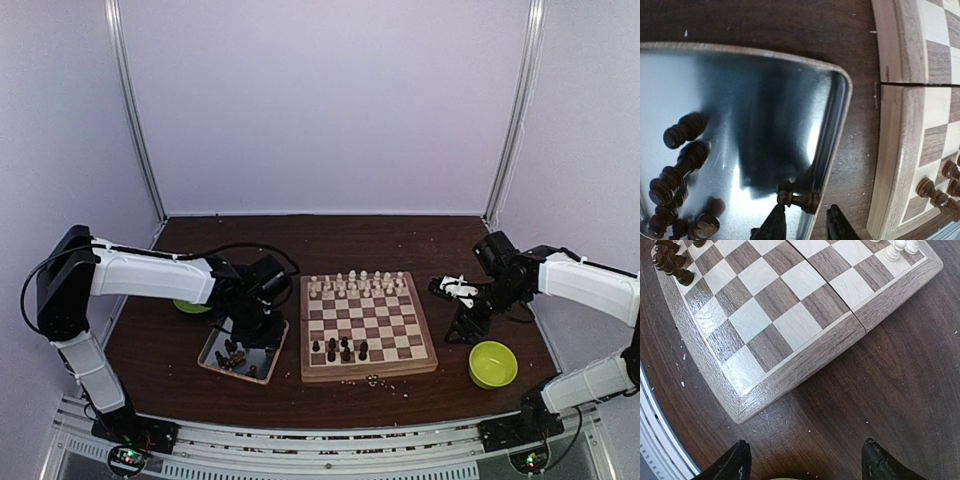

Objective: Set up the chess pieces on the board
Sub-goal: Adjust the pawn in the storage box.

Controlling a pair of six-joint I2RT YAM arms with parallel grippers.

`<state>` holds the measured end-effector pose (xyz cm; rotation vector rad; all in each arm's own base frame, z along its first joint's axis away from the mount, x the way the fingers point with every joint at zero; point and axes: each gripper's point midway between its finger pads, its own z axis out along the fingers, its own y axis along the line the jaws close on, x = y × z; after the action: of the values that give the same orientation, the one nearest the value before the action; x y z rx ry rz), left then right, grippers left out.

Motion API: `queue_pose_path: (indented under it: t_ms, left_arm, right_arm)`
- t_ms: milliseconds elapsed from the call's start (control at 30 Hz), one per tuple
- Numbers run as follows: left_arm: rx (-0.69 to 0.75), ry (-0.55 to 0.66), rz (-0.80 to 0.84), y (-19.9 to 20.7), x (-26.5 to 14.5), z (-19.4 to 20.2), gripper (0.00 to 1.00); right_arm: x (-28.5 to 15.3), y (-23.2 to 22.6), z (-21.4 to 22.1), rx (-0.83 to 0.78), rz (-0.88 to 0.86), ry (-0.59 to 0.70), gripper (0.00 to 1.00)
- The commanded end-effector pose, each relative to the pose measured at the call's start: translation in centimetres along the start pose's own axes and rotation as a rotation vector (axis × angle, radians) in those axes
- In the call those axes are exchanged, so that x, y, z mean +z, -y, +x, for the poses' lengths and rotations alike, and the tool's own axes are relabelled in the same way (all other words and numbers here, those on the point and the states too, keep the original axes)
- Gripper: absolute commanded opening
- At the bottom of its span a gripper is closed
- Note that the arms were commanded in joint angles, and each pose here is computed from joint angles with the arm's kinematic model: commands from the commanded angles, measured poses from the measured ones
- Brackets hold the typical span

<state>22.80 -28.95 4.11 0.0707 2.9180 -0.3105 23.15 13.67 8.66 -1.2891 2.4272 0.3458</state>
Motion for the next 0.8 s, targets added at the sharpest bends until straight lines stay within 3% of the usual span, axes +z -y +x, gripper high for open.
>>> queue_pose_path:
  t_ms: [0,433,767]
  left_arm:
    - [-0.227,0.068,0.107,1.6,-1.2,-0.7,0.3]
    - [-0.438,0.003,0.096,0.8,1.5,1.0,0.3]
    - [-0.494,0.025,0.094,-0.3,2.4,0.6,0.31]
  right_arm:
    - [-0.4,0.1,-0.5,-0.011,0.006,0.003,0.76]
    - [-0.4,-0.1,-0.4,-0.015,0.002,0.0,0.76]
    - [-0.3,-0.1,-0.3,-0.017,0.0,-0.005,0.76]
